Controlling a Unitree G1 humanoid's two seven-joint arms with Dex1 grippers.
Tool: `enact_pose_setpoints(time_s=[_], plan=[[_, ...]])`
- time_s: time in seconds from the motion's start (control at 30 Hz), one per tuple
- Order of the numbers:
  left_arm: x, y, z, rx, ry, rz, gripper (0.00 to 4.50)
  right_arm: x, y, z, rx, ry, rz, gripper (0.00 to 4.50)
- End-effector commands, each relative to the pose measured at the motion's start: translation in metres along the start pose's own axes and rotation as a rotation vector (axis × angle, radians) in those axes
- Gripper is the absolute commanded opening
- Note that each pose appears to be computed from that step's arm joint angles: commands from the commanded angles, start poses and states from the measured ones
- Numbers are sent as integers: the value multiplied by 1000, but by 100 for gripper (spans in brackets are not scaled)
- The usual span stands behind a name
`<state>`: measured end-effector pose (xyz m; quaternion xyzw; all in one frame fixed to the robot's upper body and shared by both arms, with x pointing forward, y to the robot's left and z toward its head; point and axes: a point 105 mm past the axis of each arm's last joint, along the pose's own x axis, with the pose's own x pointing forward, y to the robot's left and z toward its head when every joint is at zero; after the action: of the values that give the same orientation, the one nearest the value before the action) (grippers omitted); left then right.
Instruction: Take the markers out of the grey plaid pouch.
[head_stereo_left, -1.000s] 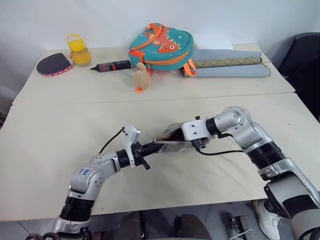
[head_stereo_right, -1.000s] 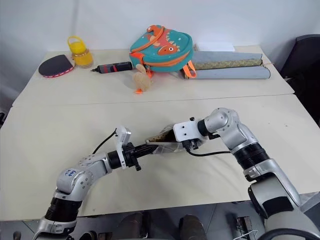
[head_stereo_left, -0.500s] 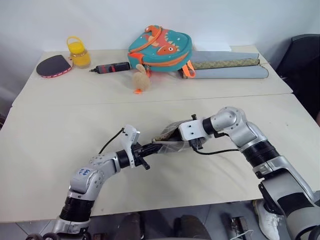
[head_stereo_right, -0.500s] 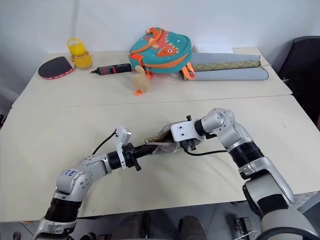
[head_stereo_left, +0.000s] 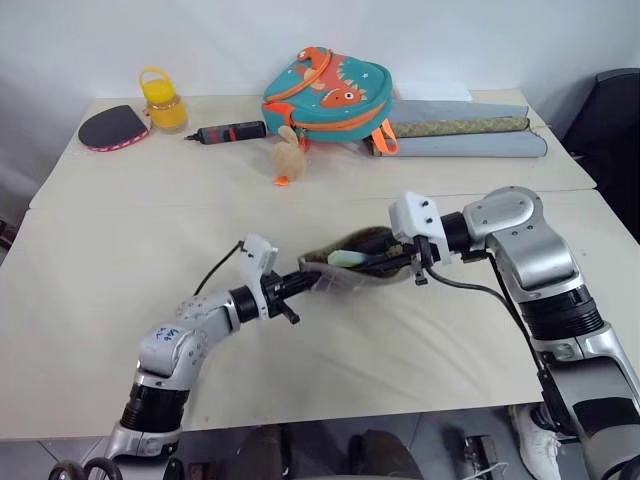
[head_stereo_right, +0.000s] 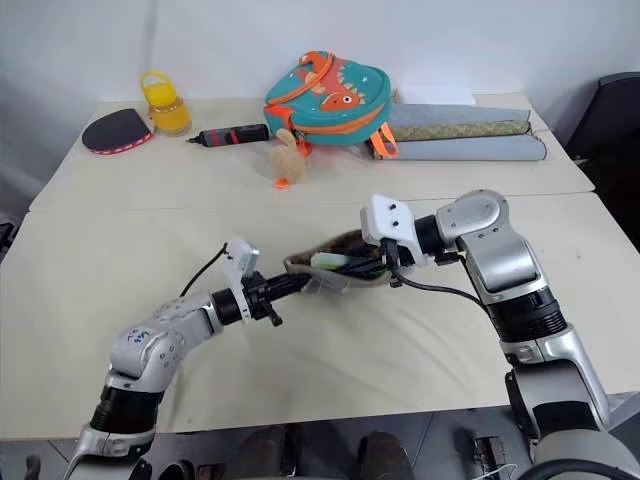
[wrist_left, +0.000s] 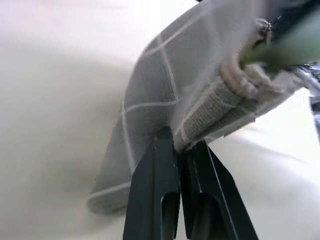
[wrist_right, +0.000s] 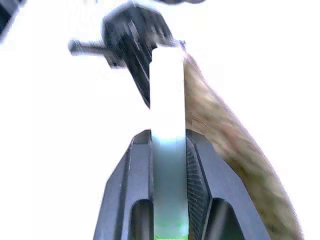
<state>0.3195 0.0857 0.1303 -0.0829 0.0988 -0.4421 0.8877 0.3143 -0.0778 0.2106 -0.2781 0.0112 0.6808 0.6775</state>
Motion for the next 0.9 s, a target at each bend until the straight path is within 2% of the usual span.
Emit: enact_pose_setpoints(time_s=[0.03, 0.13, 0.27, 0.37, 0.43, 0.47, 0.53, 0.6, 0.7, 0.8, 0.9], plan=[[-2, 5, 19, 88, -53, 48, 0, -3, -6, 35, -42, -134, -38, 45], [-10, 14, 26, 126, -60, 96, 0, -9, -15, 52, -38, -199, -80, 45], [-27, 25, 25, 137, -44, 137, 0, -35, -23, 48, -20, -139, -125, 45], [-37, 31, 22, 114, -44, 162, 0, -58, -32, 54, 26, -170, -190, 45], [-41, 33, 20, 91, -59, 176, 0, -71, -39, 42, 31, -106, -256, 45], [-42, 34, 20, 81, -69, 179, 0, -75, -41, 31, 32, -55, -279, 45], [-43, 33, 20, 74, -78, 180, 0, -85, -44, -17, -16, 211, -338, 45], [-42, 33, 22, 57, -93, 175, 0, -92, -45, -47, -77, 370, -360, 45], [-40, 27, 26, 15, -124, 128, 0, -97, -61, -81, -152, 461, -483, 45], [-39, 23, 27, 16, -119, 103, 0, -91, -50, -117, -165, 553, -437, 45], [-40, 24, 28, 17, -118, 107, 0, -84, -44, -127, -135, 534, -409, 45]])
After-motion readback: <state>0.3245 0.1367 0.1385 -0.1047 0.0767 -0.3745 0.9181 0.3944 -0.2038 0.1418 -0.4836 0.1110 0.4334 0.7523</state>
